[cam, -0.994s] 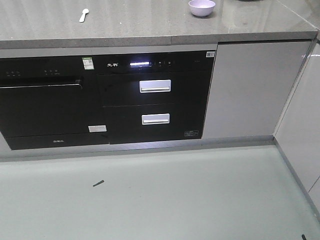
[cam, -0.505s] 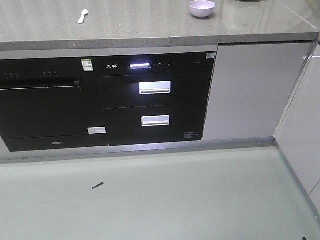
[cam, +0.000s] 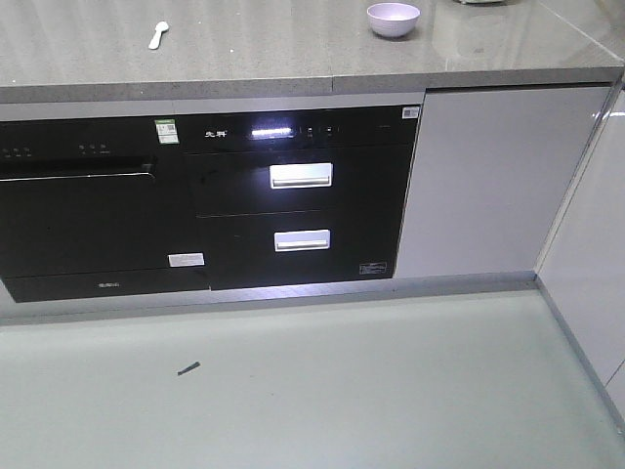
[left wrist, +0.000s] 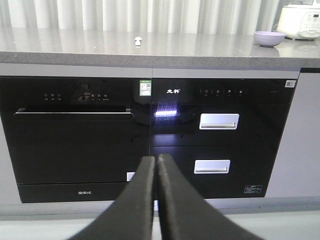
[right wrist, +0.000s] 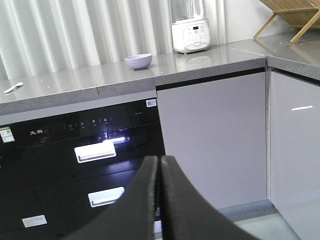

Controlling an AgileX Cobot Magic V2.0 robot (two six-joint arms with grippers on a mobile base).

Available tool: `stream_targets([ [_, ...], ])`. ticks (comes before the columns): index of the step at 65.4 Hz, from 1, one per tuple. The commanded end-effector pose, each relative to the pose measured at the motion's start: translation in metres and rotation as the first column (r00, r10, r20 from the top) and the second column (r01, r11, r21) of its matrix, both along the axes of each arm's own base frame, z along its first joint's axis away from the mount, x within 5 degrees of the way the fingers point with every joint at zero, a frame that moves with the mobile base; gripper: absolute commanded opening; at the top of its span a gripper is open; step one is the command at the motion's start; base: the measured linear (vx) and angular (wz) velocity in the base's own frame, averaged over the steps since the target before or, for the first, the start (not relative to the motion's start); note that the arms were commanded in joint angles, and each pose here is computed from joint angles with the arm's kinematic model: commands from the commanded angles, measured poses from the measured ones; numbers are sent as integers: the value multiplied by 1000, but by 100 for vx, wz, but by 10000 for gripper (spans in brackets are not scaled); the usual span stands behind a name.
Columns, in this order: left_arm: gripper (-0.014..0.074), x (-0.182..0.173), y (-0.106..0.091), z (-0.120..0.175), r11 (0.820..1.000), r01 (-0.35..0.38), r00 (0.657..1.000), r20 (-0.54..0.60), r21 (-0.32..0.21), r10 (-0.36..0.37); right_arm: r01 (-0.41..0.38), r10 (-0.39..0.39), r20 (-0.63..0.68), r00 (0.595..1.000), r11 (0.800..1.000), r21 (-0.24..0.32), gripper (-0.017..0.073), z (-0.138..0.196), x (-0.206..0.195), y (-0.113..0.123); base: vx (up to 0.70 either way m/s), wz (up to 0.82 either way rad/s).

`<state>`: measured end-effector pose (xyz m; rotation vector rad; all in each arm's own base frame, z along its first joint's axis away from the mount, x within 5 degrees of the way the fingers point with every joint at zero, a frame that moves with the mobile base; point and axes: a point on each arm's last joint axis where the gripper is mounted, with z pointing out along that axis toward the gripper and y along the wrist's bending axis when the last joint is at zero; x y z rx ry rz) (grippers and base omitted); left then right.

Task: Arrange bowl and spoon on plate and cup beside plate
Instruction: 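Drive the base closer to the counter holding the spoon and bowl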

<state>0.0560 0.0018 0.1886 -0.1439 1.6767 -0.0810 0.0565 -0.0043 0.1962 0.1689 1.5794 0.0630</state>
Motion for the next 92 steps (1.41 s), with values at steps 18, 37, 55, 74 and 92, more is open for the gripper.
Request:
stream_targets([
  [18,-6,1,0,-4,1000,-4,999,46,-8,5,-7,8,72,997,1000,-15,15,6,0,1,4,0],
  [37,-6,1,0,-4,1000,-4,999,46,-8,5,-7,8,73,997,1000,-15,15,6,-1,1,4,0],
  [55,-6,1,0,-4,1000,-4,999,46,-8,5,-7,8,73,997,1000,-15,15,6,-1,1,4,0],
  [74,-6,1,0,-4,1000,-4,999,46,-8,5,-7,8,73,997,1000,-15,15,6,-1,1,4,1],
  [92,-6,1,0,-4,1000,-4,999,46,-8,5,-7,8,73,997,1000,-15,15,6,-1,1,5,1],
])
